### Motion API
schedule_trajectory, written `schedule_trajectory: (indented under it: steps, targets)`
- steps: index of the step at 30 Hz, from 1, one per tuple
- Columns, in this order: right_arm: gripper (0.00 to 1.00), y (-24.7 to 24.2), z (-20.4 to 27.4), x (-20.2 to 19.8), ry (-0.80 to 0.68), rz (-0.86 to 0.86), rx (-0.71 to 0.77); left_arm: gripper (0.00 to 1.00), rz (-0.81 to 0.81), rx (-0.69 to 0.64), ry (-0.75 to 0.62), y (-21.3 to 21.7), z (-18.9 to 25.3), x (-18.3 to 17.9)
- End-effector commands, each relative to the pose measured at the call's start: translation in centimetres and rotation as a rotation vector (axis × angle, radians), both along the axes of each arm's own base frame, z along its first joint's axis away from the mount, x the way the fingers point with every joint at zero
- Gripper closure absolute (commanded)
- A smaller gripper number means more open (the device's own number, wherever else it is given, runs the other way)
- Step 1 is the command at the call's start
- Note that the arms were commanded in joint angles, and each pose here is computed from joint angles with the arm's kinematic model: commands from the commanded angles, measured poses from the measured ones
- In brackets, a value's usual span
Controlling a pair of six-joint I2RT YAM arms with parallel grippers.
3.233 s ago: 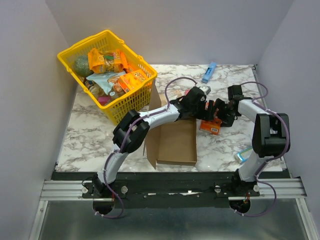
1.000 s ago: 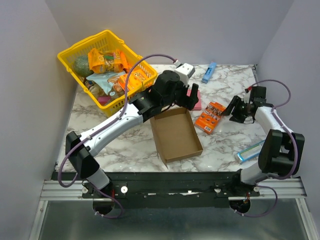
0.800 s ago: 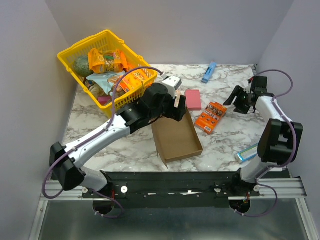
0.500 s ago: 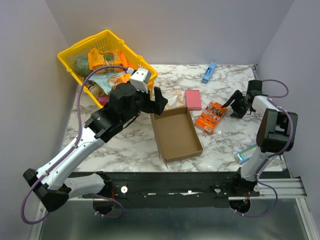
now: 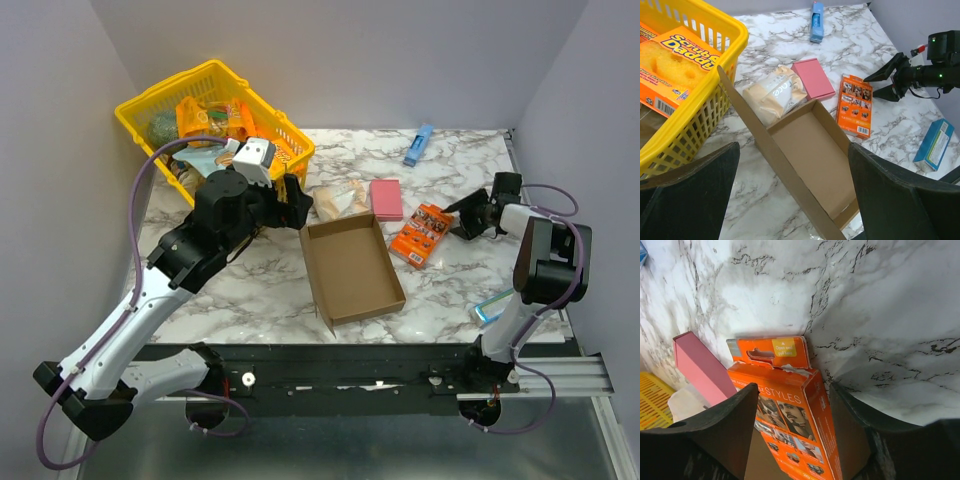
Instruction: Fold the paper box
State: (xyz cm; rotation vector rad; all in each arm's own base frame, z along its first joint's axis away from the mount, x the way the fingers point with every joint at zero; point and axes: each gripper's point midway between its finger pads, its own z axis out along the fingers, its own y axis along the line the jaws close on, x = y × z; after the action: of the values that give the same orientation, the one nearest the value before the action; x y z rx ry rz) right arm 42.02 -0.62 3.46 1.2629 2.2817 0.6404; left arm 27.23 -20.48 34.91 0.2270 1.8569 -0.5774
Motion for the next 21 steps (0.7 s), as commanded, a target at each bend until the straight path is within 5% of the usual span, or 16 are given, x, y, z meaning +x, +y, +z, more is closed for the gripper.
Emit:
schedule_trajectory:
  steps: [1,8,21]
  targets:
    - [0.34,-1.3,0.3,1.5,-0.031,-0.057,-0.015,0.02,0.031,0.021,-0.024,1.3,0.6,-0.2]
    - [0.34,-3.4,-1.4,0.4,0.020,-0.102,-0.106,0.02,0.033,0.032,-0.020,1.8,0.4,-0.4]
    - [0.41,-1.6,-1.4,2.5,-0.032,0.012,-0.041,0.01,0.062,0.033,-0.034,2.7,1.0,-0.1]
